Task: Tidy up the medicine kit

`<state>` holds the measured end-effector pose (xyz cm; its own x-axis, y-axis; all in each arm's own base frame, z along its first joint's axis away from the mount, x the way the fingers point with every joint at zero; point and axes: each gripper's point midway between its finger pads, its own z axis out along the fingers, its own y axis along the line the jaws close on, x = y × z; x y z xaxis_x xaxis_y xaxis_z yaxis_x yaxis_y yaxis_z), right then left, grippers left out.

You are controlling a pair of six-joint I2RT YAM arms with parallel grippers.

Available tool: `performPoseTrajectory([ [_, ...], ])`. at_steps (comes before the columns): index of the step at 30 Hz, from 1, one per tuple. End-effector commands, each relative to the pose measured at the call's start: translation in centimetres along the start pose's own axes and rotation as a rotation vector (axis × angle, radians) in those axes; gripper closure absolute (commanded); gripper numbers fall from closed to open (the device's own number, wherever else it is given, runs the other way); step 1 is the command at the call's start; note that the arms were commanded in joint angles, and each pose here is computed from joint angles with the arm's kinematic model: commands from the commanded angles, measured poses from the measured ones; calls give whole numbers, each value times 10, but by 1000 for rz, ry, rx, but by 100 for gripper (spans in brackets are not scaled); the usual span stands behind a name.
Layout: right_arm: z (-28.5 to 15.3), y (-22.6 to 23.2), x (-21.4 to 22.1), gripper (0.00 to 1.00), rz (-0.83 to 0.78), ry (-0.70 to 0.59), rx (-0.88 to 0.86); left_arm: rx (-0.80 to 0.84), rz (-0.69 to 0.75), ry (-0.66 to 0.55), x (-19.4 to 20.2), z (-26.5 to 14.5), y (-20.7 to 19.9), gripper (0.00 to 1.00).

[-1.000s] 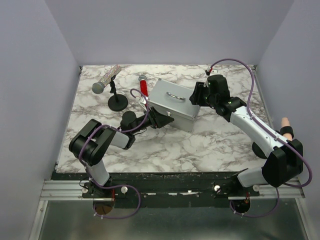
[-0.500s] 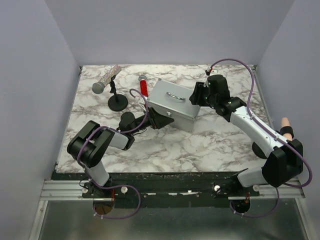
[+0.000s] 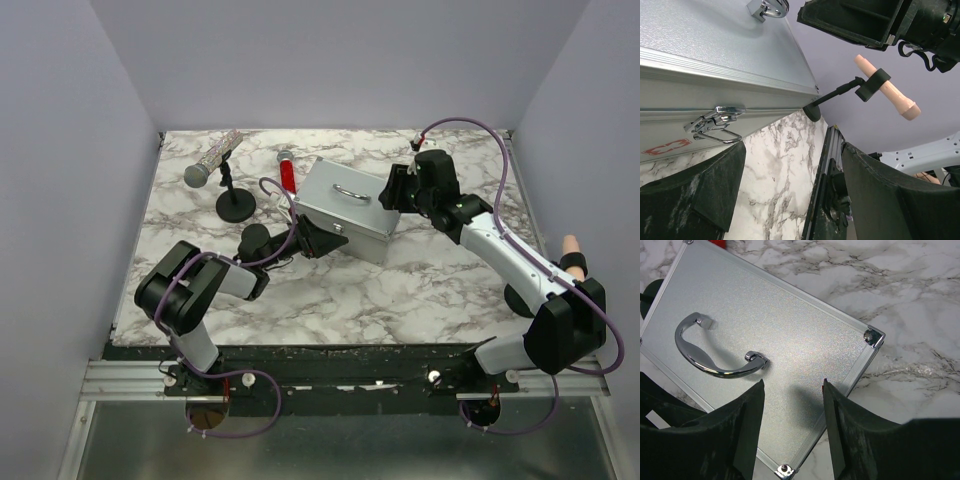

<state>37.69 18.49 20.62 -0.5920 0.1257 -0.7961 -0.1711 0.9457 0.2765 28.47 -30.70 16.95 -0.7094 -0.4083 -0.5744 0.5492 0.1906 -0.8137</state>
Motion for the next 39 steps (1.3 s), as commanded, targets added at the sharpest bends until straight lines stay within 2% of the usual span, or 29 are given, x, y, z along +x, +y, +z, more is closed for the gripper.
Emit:
performPoseTrajectory([
  [1, 1, -1, 1, 41, -9, -11, -5, 273, 221, -177, -40, 1, -66, 16],
  [39, 1, -3, 4, 41, -14, -12, -2, 230, 239, -226, -58, 16, -55, 16],
])
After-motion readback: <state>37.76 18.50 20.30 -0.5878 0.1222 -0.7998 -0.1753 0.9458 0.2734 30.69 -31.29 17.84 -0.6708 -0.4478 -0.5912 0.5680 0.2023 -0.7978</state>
